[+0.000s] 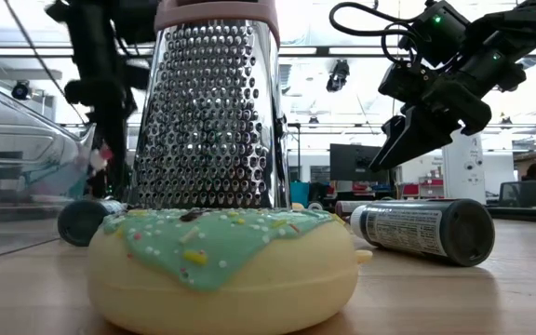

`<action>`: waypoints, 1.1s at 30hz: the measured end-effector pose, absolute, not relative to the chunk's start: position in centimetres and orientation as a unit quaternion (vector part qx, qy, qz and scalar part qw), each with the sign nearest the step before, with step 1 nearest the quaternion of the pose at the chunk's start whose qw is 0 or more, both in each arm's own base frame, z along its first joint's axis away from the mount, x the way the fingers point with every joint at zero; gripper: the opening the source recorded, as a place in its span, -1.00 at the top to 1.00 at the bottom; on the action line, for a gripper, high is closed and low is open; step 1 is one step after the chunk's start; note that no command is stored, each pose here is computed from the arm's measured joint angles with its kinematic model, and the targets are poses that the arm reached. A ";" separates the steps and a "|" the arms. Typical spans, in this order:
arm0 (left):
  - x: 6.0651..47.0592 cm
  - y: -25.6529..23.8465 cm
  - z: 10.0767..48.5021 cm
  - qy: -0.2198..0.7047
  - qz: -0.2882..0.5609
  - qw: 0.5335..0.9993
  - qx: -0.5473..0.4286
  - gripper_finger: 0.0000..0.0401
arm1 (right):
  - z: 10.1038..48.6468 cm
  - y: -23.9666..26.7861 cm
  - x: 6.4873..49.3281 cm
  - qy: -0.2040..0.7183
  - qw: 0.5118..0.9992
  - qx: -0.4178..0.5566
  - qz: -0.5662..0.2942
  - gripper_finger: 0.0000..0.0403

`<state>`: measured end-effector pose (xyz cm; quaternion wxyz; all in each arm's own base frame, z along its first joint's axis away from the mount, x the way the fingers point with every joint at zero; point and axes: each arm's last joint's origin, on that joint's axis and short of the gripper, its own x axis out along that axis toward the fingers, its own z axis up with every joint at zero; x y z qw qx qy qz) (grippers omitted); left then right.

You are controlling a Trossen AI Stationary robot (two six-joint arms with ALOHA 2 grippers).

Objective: Pick & Place Food Item
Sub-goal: Put the left pink food coloring bottle into the transparent bin

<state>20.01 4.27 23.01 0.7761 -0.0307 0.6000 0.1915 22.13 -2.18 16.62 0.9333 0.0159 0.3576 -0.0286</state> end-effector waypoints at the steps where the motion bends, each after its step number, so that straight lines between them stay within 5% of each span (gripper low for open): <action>1: 19.7 4.2 23.5 0.587 0.198 0.784 -0.031 0.96 | 16.6 -2.2 22.1 0.357 0.933 0.016 -0.029 -0.09; 19: 15.8 -1.0 28.8 0.396 0.201 0.895 0.030 0.97 | 16.9 -2.2 22.4 0.340 0.940 0.015 -0.029 -0.09; 33: 14.1 -5.2 29.4 0.329 0.173 0.925 0.078 0.97 | 17.1 -2.2 22.6 0.325 0.945 0.021 -0.032 -0.09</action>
